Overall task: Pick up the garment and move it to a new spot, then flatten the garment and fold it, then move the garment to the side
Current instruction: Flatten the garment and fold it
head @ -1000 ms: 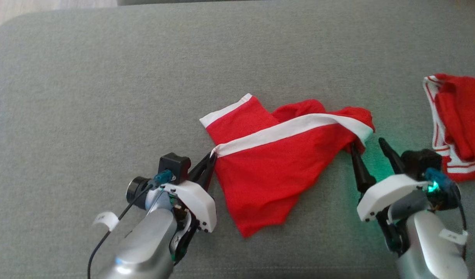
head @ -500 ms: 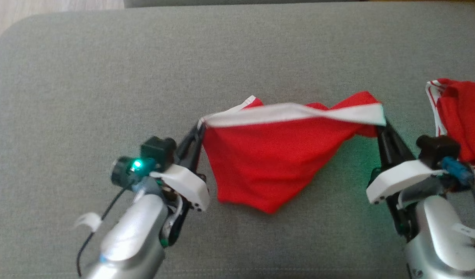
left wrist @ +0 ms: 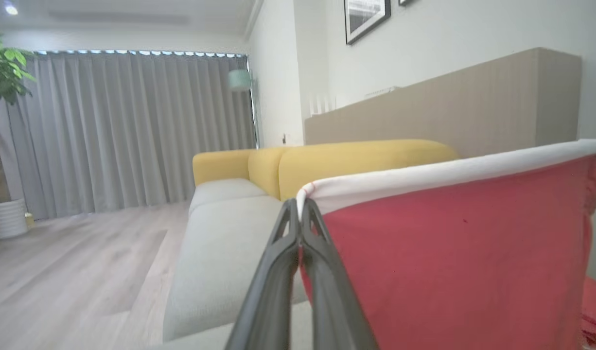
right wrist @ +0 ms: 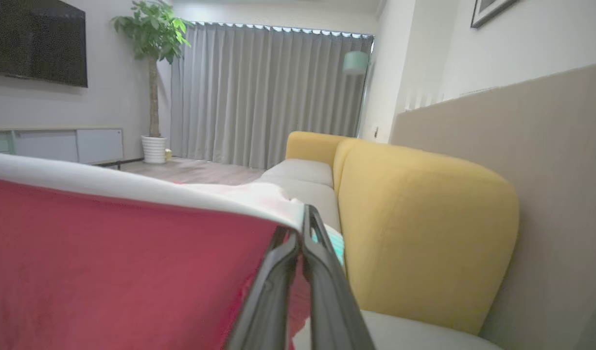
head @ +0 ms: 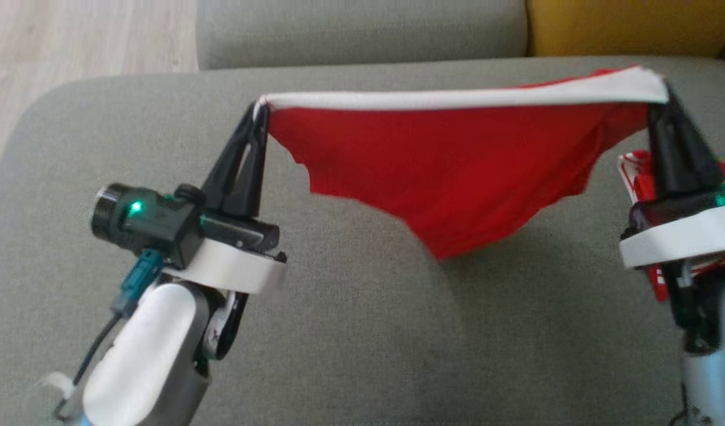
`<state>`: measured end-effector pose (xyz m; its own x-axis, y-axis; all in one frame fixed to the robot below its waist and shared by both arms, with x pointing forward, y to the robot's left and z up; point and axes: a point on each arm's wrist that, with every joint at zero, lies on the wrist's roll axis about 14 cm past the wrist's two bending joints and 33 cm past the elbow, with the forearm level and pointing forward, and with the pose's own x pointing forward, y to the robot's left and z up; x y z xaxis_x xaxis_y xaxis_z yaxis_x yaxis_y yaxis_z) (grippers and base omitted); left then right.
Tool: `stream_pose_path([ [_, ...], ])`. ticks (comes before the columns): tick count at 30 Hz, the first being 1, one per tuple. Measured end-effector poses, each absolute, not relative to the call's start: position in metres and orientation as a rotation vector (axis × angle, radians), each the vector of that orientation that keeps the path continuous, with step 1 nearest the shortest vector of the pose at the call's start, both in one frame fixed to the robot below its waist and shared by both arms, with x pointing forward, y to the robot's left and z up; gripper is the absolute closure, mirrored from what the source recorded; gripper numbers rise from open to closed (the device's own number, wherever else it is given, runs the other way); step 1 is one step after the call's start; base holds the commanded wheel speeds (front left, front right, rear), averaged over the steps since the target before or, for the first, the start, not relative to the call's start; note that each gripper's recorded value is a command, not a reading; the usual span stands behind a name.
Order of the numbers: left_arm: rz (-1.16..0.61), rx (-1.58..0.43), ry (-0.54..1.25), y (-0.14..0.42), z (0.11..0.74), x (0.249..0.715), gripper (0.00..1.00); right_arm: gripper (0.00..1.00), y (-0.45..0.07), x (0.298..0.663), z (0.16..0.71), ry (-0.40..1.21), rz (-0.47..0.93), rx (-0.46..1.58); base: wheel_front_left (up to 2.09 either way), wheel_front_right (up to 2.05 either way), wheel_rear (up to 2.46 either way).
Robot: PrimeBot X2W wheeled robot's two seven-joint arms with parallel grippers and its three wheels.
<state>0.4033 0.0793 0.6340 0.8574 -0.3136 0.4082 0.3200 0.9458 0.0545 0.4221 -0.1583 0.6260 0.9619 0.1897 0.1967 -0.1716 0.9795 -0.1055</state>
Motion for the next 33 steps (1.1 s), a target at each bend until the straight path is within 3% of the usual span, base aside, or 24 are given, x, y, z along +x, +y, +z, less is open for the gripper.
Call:
stream_pose_path([
  [6, -0.316, -0.003, -0.537, 0.082, 0.683, 0.382, 1.0, 1.0, -0.161, 0.394, 0.67, -0.282, 0.168, -0.129, 0.0, 0.0, 0.0],
  [18, -0.314, -0.04, -0.442, 0.082, 0.662, 0.384, 1.0, 1.0, -0.163, 0.389, 0.642, -0.179, 0.158, -0.045, 0.0, 0.0, 0.0],
  [26, -0.33, -0.041, -0.42, 0.08, 0.66, 0.428, 1.0, 1.0, -0.159, 0.439, 0.645, -0.175, 0.176, 0.017, 0.0, 0.0, 0.0],
  [33, -0.342, -0.05, -0.452, 0.079, 0.688, 0.511, 1.0, 1.0, -0.144, 0.521, 0.669, -0.215, 0.219, 0.071, 0.0, 0.0, 0.0],
])
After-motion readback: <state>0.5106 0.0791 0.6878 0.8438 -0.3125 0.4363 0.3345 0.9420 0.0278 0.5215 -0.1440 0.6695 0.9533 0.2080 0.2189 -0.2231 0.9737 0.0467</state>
